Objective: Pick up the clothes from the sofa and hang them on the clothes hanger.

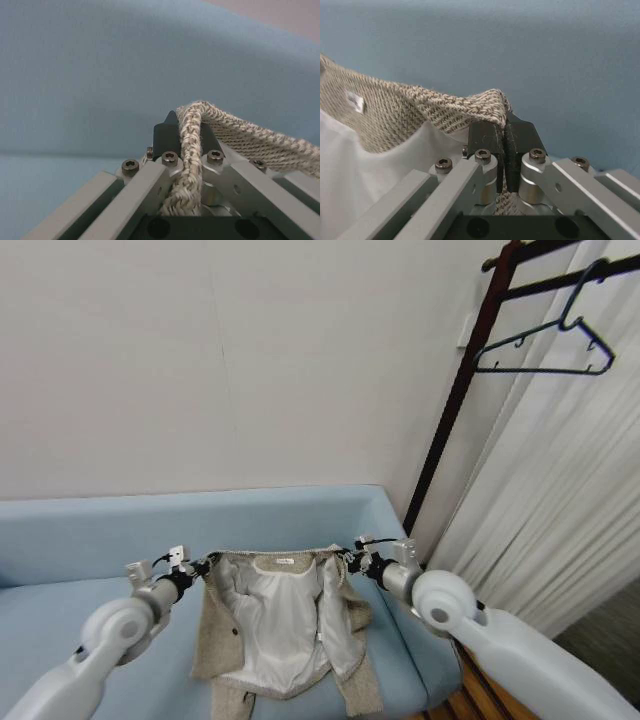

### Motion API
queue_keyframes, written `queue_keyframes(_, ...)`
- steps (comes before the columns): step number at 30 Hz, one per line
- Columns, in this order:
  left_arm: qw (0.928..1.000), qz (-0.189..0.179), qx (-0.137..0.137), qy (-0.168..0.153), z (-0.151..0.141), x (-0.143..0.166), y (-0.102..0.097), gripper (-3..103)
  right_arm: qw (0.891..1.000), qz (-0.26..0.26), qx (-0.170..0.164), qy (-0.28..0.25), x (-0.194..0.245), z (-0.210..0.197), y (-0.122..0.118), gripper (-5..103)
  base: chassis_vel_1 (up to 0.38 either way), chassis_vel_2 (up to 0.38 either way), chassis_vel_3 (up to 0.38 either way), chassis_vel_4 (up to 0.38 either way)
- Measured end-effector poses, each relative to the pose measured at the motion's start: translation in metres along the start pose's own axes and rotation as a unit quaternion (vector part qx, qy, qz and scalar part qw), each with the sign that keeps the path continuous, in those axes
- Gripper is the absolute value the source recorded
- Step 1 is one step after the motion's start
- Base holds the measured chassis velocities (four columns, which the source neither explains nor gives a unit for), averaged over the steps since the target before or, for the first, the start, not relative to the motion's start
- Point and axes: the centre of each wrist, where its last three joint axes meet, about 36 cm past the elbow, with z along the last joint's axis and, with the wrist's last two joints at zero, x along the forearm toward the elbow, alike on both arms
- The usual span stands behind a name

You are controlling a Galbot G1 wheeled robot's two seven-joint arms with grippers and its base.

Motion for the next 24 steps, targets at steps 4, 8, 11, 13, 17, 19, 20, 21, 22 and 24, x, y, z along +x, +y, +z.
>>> queue_keyframes(4,0.9994,-0.005,-0.029,-0.016,0.006,-0.042,0.008,1,0.999,0.007,0.033,-0.01,-0.039,0.01,-0.007,1,0.0,0.0,0.0,0.0)
queue_keyframes(8,0.9989,-0.024,-0.041,0.0,0.022,-0.073,0.015,1,0.999,0.012,0.037,0.001,-0.068,0.025,-0.005,1,0.0,0.0,0.0,0.0)
queue_keyframes(11,0.9978,-0.041,-0.052,0.007,0.035,-0.091,0.016,1,0.999,0.023,0.044,0.005,-0.086,0.037,-0.005,3,0.0,0.0,0.0,0.0)
queue_keyframes(13,0.9963,-0.061,-0.057,0.021,0.05,-0.109,0.008,0,0.997,0.05,0.061,0.003,-0.108,0.05,-0.006,15,0.0,0.0,0.0,0.0)
queue_keyframes(17,0.9931,-0.079,-0.065,0.057,0.067,-0.131,-0.003,11,0.993,0.088,0.079,0.007,-0.134,0.065,-0.015,25,0.0,0.0,0.0,0.0)
queue_keyframes(19,0.991,-0.088,-0.072,0.071,0.074,-0.141,-0.005,16,0.992,0.099,0.084,0.01,-0.143,0.071,-0.022,30,0.0,0.0,0.0,0.0)
queue_keyframes(20,0.991,-0.088,-0.072,0.071,0.074,-0.141,-0.005,16,0.992,0.099,0.084,0.01,-0.143,0.071,-0.022,30,0.0,0.0,0.0,0.0)
queue_keyframes(21,0.9883,-0.101,-0.078,0.084,0.079,-0.151,-0.006,27,0.991,0.107,0.083,0.011,-0.152,0.077,-0.03,41,0.0,0.0,0.0,0.0)
queue_keyframes(22,0.9874,-0.106,-0.078,0.088,0.079,-0.154,-0.006,27,0.99,0.111,0.082,0.01,-0.153,0.078,-0.031,41,0.0,0.0,0.0,0.0)
queue_keyframes(24,0.9859,-0.113,-0.08,0.095,0.075,-0.156,-0.002,38,0.991,0.114,0.072,0.007,-0.149,0.079,-0.033,52,0.0,0.0,0.0,0.0)
